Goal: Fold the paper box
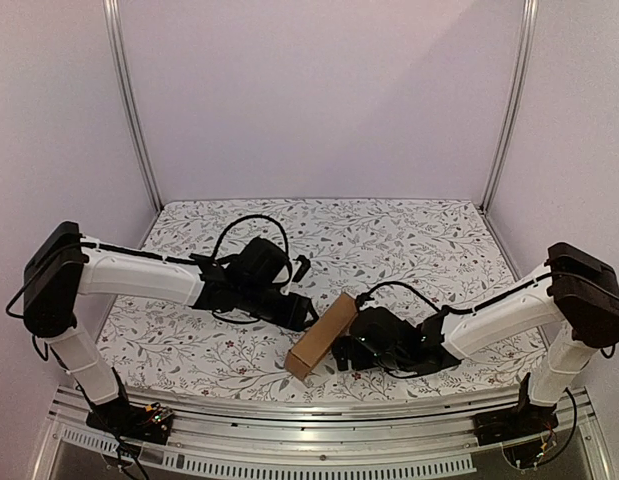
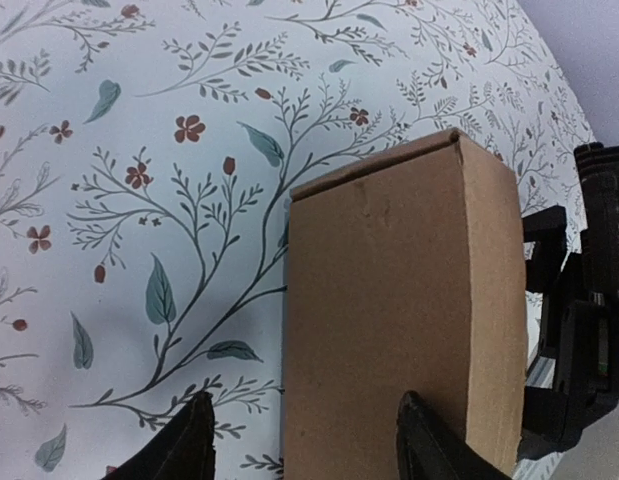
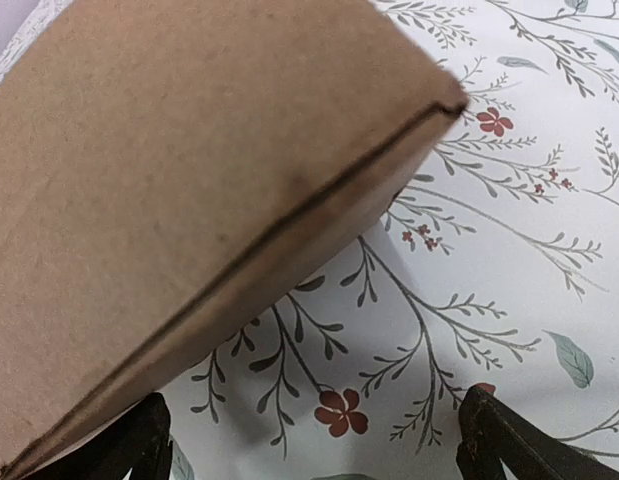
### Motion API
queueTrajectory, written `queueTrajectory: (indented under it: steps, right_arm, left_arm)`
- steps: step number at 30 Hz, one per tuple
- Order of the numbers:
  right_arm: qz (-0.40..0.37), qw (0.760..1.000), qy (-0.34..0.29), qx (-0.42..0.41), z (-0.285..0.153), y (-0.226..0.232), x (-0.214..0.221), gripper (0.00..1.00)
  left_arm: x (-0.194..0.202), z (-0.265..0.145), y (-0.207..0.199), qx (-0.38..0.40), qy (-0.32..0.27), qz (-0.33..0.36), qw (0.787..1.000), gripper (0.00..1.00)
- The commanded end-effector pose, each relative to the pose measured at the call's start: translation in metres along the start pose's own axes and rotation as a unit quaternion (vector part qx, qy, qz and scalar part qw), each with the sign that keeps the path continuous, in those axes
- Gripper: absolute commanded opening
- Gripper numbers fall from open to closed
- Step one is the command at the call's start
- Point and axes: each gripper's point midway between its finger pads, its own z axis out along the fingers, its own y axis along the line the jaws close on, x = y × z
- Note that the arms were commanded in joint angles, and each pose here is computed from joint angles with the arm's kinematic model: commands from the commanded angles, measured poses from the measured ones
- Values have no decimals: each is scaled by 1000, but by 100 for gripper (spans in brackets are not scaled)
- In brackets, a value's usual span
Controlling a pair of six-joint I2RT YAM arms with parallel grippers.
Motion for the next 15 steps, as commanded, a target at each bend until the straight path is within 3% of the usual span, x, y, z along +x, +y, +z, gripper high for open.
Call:
queueTrajectory:
  steps: [1,7,15]
  right_arm:
    - [15,999,-44,14,10,6,-16,99]
    - [-8,998,-61,8,23,22,-29,99]
    - [-27,998,-48,42,46,-4,-31,99]
  left_arm:
    - [10,-6,-12,13,6,1,1000,60]
    - [16,-11,-10,6,3,-5,1000,59]
    - [18,-18,2,-24,-4,-10,1000,59]
